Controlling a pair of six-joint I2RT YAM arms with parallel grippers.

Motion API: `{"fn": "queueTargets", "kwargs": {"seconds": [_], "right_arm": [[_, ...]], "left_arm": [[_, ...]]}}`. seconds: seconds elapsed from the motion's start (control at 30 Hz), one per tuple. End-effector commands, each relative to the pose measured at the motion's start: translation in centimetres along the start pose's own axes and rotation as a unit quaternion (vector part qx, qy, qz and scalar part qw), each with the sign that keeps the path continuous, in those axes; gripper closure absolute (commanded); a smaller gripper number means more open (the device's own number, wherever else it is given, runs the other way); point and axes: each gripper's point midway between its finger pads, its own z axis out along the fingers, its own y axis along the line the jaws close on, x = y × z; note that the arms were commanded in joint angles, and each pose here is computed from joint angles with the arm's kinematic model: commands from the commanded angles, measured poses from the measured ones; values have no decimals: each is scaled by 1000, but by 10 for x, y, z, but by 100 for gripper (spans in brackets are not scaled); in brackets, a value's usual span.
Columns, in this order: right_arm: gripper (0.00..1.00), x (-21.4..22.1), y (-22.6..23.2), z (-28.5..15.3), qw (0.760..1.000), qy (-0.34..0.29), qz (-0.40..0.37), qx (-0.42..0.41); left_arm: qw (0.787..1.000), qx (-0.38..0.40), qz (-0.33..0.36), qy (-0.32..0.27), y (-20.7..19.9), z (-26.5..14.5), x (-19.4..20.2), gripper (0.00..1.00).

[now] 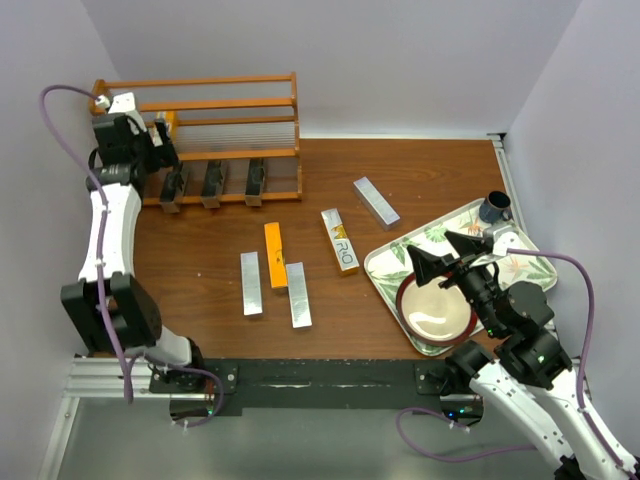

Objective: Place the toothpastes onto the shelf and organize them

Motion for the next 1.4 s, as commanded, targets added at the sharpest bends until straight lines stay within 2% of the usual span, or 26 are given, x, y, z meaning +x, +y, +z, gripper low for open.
{"fn": "queueTargets", "kwargs": {"seconds": [0.0,0.03,0.1,0.13,0.17,0.37,0.57,0.67,0.83,1.07,1.37], "right_arm": [[1,-14,6,0,1000,-18,6,-12],[1,-14,6,0,1000,-19,6,-12],[1,-14,5,1,1000,-17,4,-9],[1,-13,5,1,1000,-16,3,-8],[1,-12,5,2,1000,-13,2,-8],[1,-12,4,3,1000,-11,0,-5],[1,-8,5,7,1000,-2,-4,-6],[1,-7,4,8,1000,1,-6,-4],[1,-7,3,8,1000,2,-7,-2],[1,-6,3,8,1000,4,-9,-1],[1,-2,4,11,1000,14,-10,-3]], "left_arm": [[995,17,-93,-30,-21,-40,4,0],[995,39,-89,-33,-40,-53,14,0],[995,13,-93,-39,-46,-64,24,0],[995,31,-86,-34,-66,-75,36,0],[994,33,-104,-32,-68,-78,41,0],[986,98,-136,0,-131,-103,97,0],[982,123,-130,54,-187,-119,166,0],[984,112,-120,73,-206,-128,199,0],[989,59,-82,105,-218,-139,258,3],[991,-3,-66,113,-212,-143,290,9],[990,-12,-55,129,-205,-134,317,39]]}}
